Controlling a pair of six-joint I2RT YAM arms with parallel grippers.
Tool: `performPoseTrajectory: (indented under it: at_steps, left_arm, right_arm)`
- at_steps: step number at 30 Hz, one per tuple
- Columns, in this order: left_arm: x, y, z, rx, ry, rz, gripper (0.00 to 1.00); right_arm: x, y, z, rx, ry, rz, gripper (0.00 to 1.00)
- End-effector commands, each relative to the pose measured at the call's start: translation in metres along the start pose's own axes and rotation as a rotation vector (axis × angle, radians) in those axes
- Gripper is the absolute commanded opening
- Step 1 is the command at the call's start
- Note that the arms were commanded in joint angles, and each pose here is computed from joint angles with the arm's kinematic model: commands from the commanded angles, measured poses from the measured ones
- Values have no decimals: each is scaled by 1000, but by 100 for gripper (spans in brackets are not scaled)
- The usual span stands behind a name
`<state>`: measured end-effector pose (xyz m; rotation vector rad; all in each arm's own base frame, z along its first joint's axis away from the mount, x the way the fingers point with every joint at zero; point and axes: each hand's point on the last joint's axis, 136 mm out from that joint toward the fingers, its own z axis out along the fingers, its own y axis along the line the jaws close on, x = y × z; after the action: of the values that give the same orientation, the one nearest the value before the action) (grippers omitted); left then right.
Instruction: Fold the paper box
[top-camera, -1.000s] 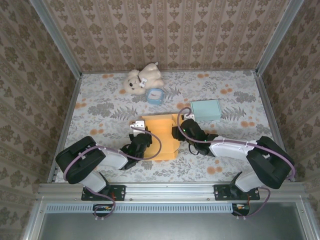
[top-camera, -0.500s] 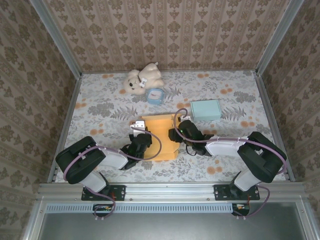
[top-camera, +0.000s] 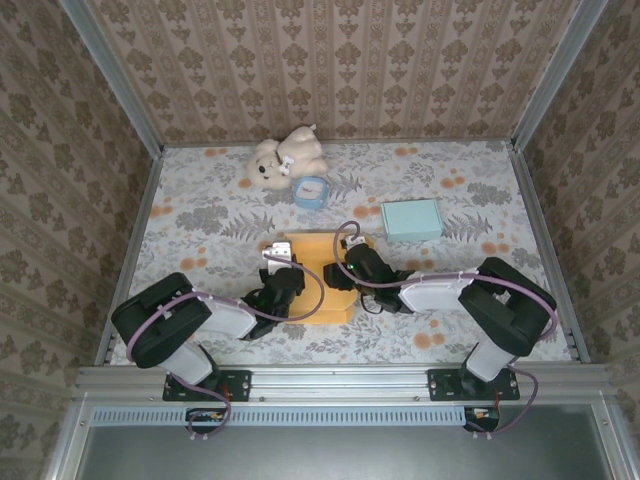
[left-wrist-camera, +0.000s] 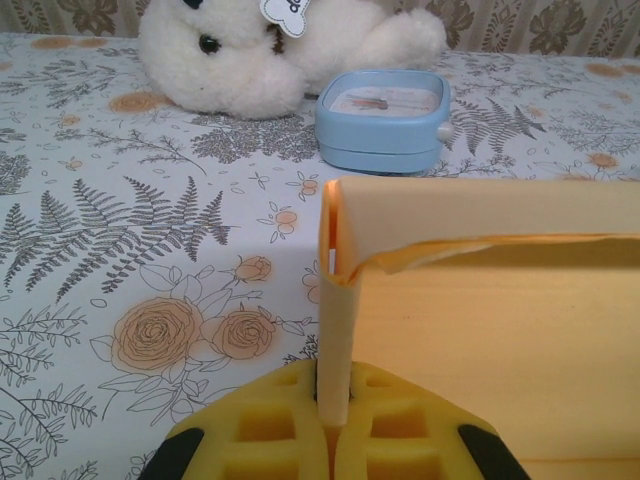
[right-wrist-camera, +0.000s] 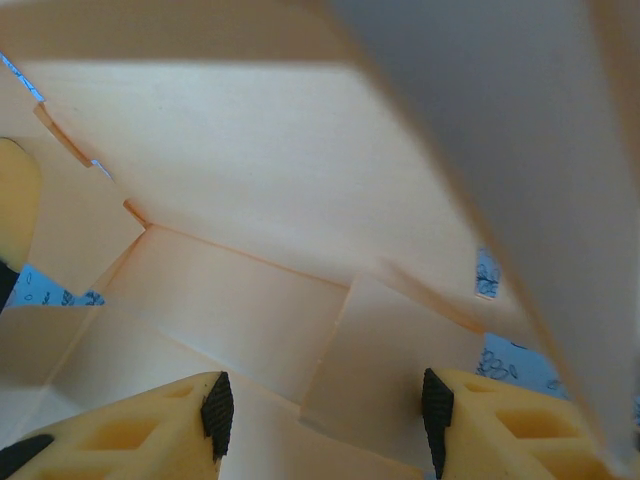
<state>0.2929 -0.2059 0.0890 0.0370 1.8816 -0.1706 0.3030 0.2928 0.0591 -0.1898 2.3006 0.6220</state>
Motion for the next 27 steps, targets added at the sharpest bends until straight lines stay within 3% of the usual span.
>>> performPoseTrajectory:
  at_steps: [1,12,27]
  left_arm:
    - [-16,-12,1,22,-38,-57,0]
    - [-13,-9,3,4,-39,-29,0]
    - [-17,-7,1,29,-42,20,0]
  right_arm:
    - [-5,21,4,-64,-1,-7,55]
    - [-9,18,-25,-36,-17,-71,56]
    - [-14,-28,-100,117,-118,-228,57]
